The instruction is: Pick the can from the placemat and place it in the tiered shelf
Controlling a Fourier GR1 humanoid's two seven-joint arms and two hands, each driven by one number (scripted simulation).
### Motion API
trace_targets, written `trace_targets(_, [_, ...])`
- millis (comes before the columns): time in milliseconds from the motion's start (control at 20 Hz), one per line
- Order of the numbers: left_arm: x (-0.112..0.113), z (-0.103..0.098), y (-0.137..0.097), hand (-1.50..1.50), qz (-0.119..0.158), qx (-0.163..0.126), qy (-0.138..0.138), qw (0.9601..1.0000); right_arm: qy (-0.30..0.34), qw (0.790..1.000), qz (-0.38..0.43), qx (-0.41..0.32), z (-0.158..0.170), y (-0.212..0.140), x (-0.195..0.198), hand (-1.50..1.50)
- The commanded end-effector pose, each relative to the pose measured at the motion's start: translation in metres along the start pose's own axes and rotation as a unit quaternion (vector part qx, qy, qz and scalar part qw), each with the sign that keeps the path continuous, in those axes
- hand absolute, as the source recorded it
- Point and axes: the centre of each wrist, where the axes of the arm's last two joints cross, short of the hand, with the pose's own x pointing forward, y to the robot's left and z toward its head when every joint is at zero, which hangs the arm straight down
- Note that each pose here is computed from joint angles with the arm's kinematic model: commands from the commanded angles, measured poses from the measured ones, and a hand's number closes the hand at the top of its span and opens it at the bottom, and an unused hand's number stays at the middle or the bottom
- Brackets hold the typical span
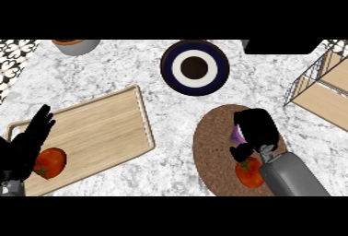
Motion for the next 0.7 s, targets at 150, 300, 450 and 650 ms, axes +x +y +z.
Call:
trace_targets(150, [-0.006, 0.006, -0.003, 0.0, 0.014, -0.004, 0.008, 0.9999, 0.042, 0.996, -0.054, -0.058, 0.007, -0.009, -0.037, 1.5])
trace_targets(300, [0.0, 0.002, 0.005, 0.0, 0.004, 0.004, 0.013, 0.9999, 0.118, 0.981, -0.137, -0.068, 0.019, 0.005, -0.08, 1.5])
trace_targets(450, [-0.017, 0.01, -0.011, 0.0, 0.006, 0.008, 0.015, 0.9998, 0.142, 0.969, -0.176, -0.094, 0.037, -0.012, -0.102, 1.5])
trace_targets(650, [-0.016, 0.001, -0.002, 0.0, 0.003, 0.004, 0.015, 0.9999, 0.144, 0.963, -0.188, -0.129, 0.071, -0.035, -0.122, 1.5])
